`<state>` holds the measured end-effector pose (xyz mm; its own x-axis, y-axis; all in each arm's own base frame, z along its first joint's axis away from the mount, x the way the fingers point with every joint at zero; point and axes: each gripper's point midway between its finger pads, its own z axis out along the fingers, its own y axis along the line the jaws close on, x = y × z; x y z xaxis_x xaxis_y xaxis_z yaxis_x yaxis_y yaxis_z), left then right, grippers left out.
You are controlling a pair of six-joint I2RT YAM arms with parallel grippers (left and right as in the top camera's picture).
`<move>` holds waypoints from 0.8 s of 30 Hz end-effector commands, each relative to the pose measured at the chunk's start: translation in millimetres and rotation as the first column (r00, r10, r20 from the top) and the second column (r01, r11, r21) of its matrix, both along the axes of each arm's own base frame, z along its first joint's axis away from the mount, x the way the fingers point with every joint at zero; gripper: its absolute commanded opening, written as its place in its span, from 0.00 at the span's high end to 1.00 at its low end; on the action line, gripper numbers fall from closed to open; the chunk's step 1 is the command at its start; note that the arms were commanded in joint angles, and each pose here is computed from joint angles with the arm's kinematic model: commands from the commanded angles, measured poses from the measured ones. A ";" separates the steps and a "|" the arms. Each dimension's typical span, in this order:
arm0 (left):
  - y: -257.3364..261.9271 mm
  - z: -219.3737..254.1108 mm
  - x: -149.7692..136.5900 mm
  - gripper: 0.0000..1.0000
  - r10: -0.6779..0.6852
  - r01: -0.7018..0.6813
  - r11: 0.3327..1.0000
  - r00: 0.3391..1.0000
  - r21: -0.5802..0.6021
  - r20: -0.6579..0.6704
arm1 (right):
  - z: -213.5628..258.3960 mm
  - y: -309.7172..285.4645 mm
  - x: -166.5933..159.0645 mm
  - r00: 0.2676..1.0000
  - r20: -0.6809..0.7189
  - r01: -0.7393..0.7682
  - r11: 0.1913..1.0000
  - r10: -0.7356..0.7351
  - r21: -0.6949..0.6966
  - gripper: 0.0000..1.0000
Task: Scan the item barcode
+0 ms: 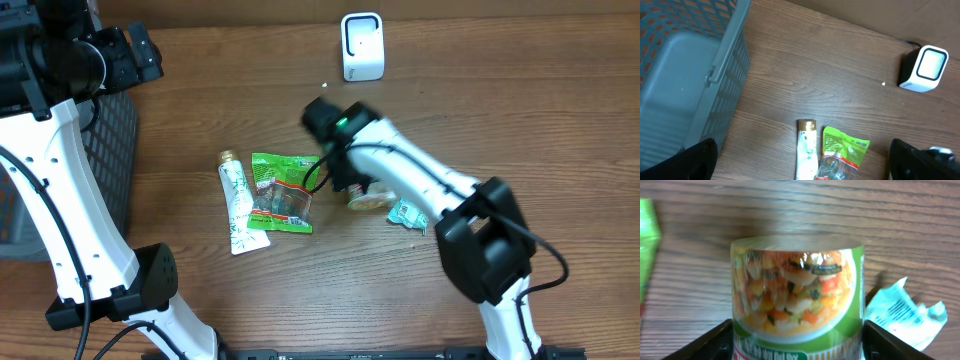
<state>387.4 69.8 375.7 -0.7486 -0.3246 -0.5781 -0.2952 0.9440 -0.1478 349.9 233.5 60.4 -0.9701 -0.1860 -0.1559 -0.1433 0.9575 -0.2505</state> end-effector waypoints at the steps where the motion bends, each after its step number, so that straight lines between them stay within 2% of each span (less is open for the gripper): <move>1: 2.5 0.3 -1.2 0.00 0.020 -0.020 1.000 1.000 0.001 -0.001 | 0.5 2.3 6.5 0.992 0.121 0.032 0.994 -0.019 -0.103 0.16; 8: 2.5 0.3 -1.2 0.00 0.020 -0.020 1.000 1.000 0.001 -0.001 | 3.6 17.9 4.8 0.991 0.134 0.031 0.998 -0.022 -0.061 0.01; 15: 2.5 0.3 -1.2 0.00 0.020 -0.020 1.000 1.000 0.001 -0.001 | 52.9 21.6 30.9 0.988 0.118 0.087 0.992 -0.098 0.097 0.00; 19: 2.5 0.3 -1.2 0.00 0.020 -0.020 1.000 1.000 0.001 -0.001 | 80.1 18.5 43.7 0.995 0.039 0.081 0.966 -0.093 0.244 0.00; 24: 2.5 0.3 -1.2 0.00 0.020 -0.020 1.000 1.000 0.001 -0.001 | 81.6 -5.2 53.9 0.990 -0.132 0.100 0.887 -0.044 0.451 0.00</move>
<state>387.4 69.8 375.7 -0.7486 -0.3246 -0.5781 -0.2952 0.9440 -0.1478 403.8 232.2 140.6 -0.9794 -0.0156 -0.2013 -0.0212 0.9994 0.0258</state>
